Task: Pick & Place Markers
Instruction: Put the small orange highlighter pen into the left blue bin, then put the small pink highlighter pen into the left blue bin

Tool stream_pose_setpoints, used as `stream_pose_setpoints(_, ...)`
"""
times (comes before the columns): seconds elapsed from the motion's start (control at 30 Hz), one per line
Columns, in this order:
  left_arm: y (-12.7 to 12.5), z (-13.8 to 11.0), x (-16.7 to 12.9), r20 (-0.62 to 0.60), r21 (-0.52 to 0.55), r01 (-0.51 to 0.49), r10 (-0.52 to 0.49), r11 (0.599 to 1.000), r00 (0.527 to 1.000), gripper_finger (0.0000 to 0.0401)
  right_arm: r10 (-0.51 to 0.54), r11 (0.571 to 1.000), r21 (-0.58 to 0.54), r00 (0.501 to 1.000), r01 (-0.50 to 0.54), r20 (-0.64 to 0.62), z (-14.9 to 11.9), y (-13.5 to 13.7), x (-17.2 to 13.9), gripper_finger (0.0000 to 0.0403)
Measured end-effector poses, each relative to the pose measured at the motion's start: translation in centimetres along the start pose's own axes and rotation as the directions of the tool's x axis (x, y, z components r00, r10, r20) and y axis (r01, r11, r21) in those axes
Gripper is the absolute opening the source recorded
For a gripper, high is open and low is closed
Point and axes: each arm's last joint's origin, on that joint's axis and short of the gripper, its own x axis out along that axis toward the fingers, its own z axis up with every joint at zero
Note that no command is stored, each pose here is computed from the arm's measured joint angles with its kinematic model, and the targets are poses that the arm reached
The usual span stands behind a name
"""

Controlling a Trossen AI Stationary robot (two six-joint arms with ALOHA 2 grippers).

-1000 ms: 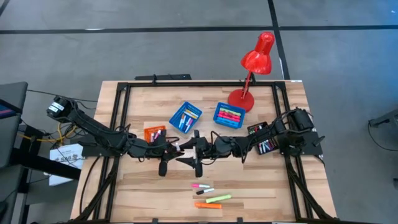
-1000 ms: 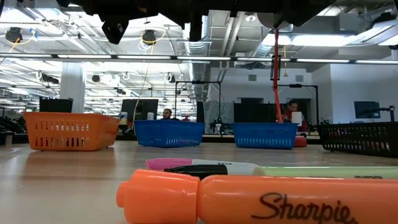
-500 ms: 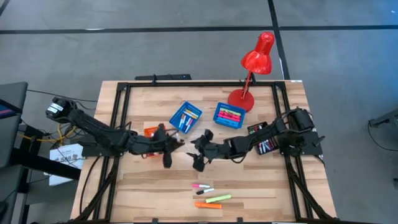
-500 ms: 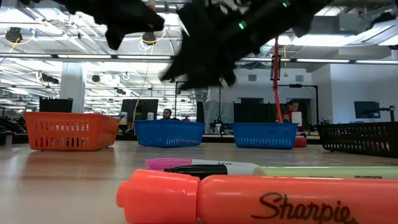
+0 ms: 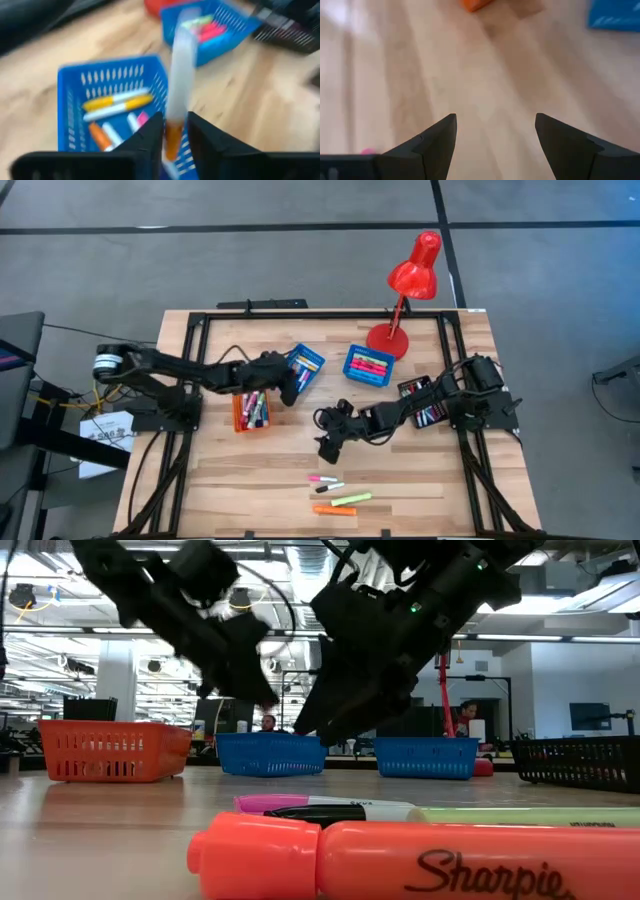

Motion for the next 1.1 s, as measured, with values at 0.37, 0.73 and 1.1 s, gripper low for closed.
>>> stream_pose_setpoints(0.37,0.0,-1.7,1.6,-0.070,0.031,-0.037,0.040,0.999,0.997,0.0153,0.112,0.989,-0.088,0.993,-0.116,-0.045,-2.3,3.7,-1.3,0.0260)
stream_pose_setpoints(0.73,-4.2,0.7,-4.6,0.086,0.051,0.246,-0.250,0.968,0.964,0.0158,0.169,0.975,-0.151,0.985,-0.163,0.024,-4.1,7.0,-2.4,0.0260)
stream_pose_setpoints(1.1,-6.6,-1.5,-7.0,0.038,0.139,0.370,-0.378,0.919,0.925,0.0159,0.194,0.948,-0.269,0.979,-0.171,0.063,-5.6,8.2,-0.9,0.0260)
